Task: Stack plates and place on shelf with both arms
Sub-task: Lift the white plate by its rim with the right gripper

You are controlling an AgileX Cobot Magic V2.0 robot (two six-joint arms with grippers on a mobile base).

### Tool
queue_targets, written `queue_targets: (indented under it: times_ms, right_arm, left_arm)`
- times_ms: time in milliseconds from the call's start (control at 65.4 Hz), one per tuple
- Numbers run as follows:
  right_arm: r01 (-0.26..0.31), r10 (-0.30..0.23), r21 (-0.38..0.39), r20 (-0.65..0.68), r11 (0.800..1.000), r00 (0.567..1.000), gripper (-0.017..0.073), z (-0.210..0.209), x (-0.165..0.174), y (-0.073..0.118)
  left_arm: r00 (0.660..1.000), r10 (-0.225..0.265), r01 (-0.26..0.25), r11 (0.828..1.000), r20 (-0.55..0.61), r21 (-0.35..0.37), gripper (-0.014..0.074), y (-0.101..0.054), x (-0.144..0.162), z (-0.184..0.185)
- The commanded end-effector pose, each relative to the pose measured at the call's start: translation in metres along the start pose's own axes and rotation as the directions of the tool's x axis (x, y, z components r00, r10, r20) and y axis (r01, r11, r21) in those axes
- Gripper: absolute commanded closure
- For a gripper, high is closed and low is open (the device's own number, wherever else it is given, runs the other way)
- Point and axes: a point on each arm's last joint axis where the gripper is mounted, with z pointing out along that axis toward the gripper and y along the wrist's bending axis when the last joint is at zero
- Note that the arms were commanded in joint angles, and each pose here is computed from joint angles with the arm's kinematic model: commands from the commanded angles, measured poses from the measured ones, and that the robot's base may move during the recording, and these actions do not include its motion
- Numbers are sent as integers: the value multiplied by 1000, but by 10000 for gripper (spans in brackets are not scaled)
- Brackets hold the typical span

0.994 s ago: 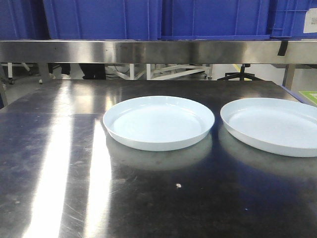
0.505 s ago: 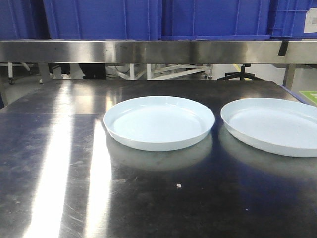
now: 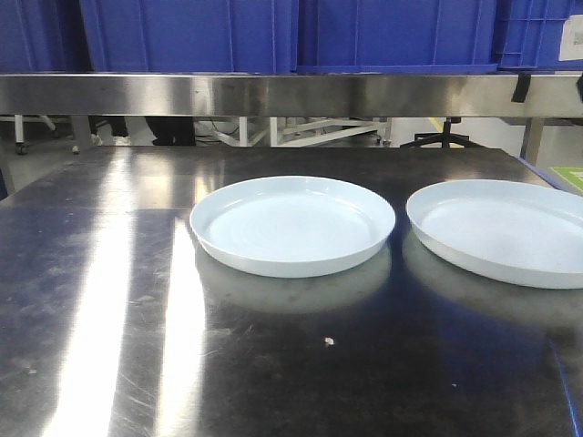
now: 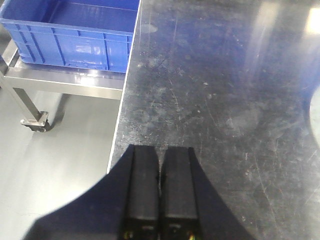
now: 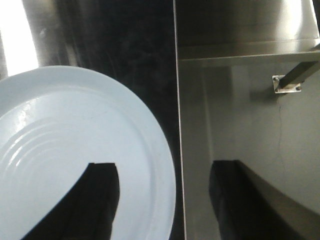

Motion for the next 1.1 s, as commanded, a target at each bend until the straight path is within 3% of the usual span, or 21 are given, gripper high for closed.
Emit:
queue_targets:
  times_ms: [0,382,474,551,719,765,857,1086]
  right_arm:
    - [3,-2,-8,64,1000,998,54,-4,-18,3]
    - [-8,8,13,-32,1000,999,55,27,-12,-3]
    - [-7,8,14,-40,1000,999,92,30,-11,-3]
    - [-5,6,15,-37,1000,999,167,30,-11,-3]
    - [69,-68,44,-21,997,997,529,30,-13,-6]
    - [118,-118,63,-2,991,993,485,28,-16,-7]
    - [162,-164,87,16,983,986,510,19,-26,-8]
    - [121,-128,64,134,991,983,510,-24,-59,3]
  left_arm:
    - [993,-10,9,1000,115,14,501,-1,-17,-6]
    - [993,-10,9,1000,117,14,501,-2,-17,-6]
    - [993,-10,9,1000,117,14,501,-2,-17,-6]
    - [993,-10,9,1000,117,14,501,-2,-17,-6]
    - [993,-10,9,1000,117,14,501,-2,-17,-6]
    - [993,-10,9,1000,117,14,501,-2,-17,-6]
    - [993,-10,9,1000,117,14,501,-2,-17,-6]
    - [993,-10,9,1000,117,14,501,-2,-17,-6]
